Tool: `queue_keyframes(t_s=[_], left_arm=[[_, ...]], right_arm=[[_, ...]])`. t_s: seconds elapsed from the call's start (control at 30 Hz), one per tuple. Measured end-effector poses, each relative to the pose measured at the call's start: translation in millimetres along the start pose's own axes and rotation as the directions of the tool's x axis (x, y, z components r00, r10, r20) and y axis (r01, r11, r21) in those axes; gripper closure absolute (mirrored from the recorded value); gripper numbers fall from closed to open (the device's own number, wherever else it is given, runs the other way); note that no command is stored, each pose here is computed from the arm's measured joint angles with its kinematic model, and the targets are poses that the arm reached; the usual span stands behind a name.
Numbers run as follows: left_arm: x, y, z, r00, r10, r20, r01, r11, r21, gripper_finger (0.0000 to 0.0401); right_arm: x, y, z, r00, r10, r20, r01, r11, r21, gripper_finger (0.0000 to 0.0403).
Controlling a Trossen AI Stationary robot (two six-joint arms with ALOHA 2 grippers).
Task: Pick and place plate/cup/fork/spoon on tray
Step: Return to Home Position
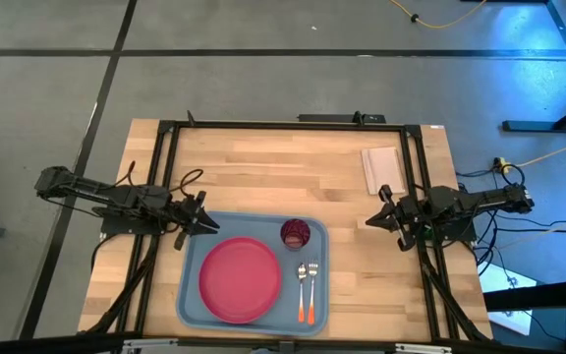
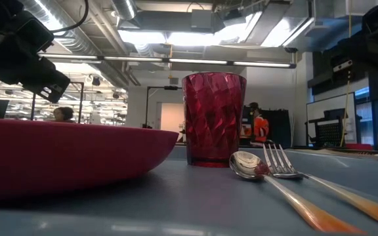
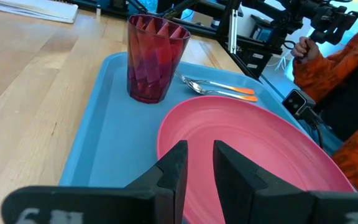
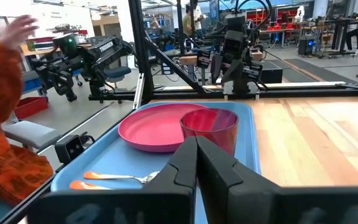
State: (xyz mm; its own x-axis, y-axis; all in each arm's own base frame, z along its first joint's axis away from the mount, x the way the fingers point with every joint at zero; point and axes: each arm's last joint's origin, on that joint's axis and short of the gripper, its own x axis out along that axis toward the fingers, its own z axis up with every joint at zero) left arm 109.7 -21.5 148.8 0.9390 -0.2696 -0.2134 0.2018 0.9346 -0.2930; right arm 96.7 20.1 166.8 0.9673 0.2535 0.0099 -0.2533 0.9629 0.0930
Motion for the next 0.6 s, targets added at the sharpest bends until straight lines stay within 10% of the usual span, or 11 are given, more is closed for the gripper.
queue_keyframes(t_s=[0.6], left_arm=[[-6.9, 7.3, 10.0, 0.99, 0.061, 0.129, -0.06, 0.998, -0.006, 0.0332]], right_arm=[[0.0, 0.0, 0.3, 1.0, -0.001, 0.002, 0.001, 0.999, 0.04, 0.0389]])
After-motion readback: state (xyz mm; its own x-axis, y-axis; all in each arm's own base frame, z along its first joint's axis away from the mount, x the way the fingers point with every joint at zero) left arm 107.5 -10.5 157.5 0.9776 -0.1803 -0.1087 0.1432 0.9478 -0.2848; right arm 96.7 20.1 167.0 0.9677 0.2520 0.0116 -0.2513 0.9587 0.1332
